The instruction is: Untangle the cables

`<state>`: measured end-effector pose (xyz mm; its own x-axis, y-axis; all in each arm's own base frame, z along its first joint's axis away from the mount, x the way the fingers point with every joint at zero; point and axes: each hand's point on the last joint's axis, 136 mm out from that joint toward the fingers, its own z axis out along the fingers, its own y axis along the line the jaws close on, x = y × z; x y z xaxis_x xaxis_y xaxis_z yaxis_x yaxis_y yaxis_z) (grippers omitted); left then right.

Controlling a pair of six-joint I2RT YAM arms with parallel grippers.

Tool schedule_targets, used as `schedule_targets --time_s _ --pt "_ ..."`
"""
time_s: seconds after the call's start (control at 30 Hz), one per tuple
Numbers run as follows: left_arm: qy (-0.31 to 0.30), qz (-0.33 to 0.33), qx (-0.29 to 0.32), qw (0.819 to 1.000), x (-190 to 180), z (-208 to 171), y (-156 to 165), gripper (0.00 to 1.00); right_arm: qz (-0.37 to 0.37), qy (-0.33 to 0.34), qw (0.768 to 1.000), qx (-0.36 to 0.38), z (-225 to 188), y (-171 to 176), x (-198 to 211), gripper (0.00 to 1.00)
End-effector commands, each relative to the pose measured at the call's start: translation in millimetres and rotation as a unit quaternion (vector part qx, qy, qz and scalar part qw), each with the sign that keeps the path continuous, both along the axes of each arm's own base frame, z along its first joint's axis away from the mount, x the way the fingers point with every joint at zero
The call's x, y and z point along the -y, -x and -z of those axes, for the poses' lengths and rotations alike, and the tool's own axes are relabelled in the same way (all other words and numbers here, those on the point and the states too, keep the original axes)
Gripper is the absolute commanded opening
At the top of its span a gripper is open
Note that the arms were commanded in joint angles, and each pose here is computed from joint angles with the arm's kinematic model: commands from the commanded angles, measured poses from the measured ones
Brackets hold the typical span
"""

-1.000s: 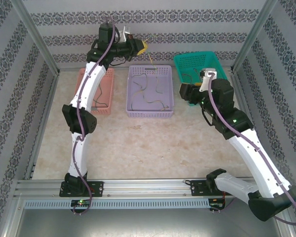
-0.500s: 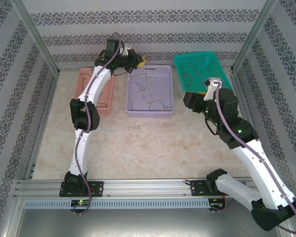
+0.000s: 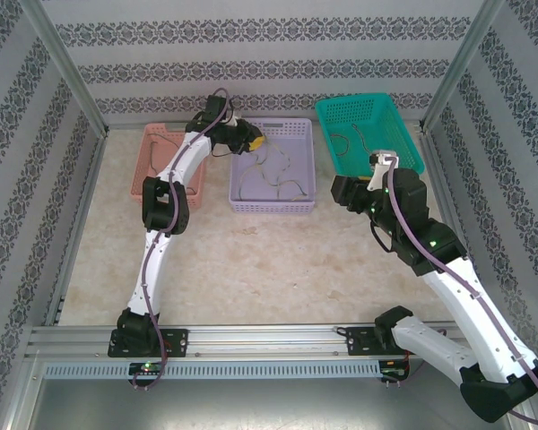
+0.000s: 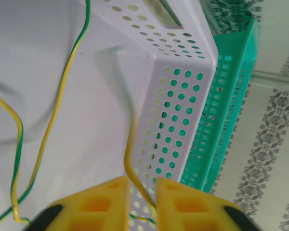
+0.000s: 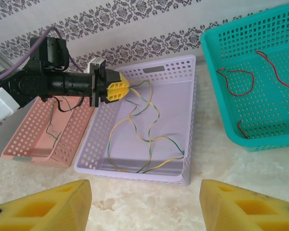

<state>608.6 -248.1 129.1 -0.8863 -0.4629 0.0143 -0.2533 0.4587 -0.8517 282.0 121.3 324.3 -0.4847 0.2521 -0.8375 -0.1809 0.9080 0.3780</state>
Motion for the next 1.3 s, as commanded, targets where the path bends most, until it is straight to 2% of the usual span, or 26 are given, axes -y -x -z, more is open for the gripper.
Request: schedule_targets --time_s 0.0,0.17,0.43,0.67,0.83,0.93,1.0,1.03,1.07,1.1,1.27 --pt "0.002 0.007 0.007 1.000 -3 -18 4 0.38 0.007 -0.002 1.000 -0.009 6 2 1 0.62" --pt "-0.010 -0.004 0.033 0.999 -8 -60 8 0.55 0.007 -0.001 1.000 -0.013 8 0 0 0.62" --pt "-0.026 -0.020 0.026 0.999 -19 -98 29 0.56 0.009 0.003 1.000 -0.012 9 -4 -1 0.62" --pt "-0.075 -0.023 0.098 0.992 -33 -165 60 0.57 0.044 -0.007 0.998 -0.036 19 -6 14 0.63" --pt "-0.140 -0.032 0.130 0.981 -57 -184 106 0.63 0.105 -0.052 0.989 -0.093 40 -4 40 0.63" --pt "-0.161 -0.055 0.153 0.973 -77 -184 145 0.80 0.128 -0.057 0.982 -0.123 54 2 51 0.63" --pt "-0.187 -0.065 0.170 0.965 -92 -180 175 1.00 0.141 -0.050 0.979 -0.141 61 9 58 0.64" --pt "-0.200 -0.069 0.174 0.962 -99 -175 189 1.00 0.141 -0.043 0.978 -0.147 64 13 60 0.67" --pt "-0.216 -0.072 0.180 0.957 -108 -171 205 1.00 0.143 -0.035 0.977 -0.152 66 16 63 0.79" --pt "-0.229 -0.075 0.181 0.954 -116 -164 223 1.00 0.142 -0.028 0.977 -0.154 68 21 65 0.97" --pt "-0.263 -0.045 0.166 0.949 -137 -120 301 1.00 0.094 -0.007 0.985 -0.146 79 36 58 0.98"
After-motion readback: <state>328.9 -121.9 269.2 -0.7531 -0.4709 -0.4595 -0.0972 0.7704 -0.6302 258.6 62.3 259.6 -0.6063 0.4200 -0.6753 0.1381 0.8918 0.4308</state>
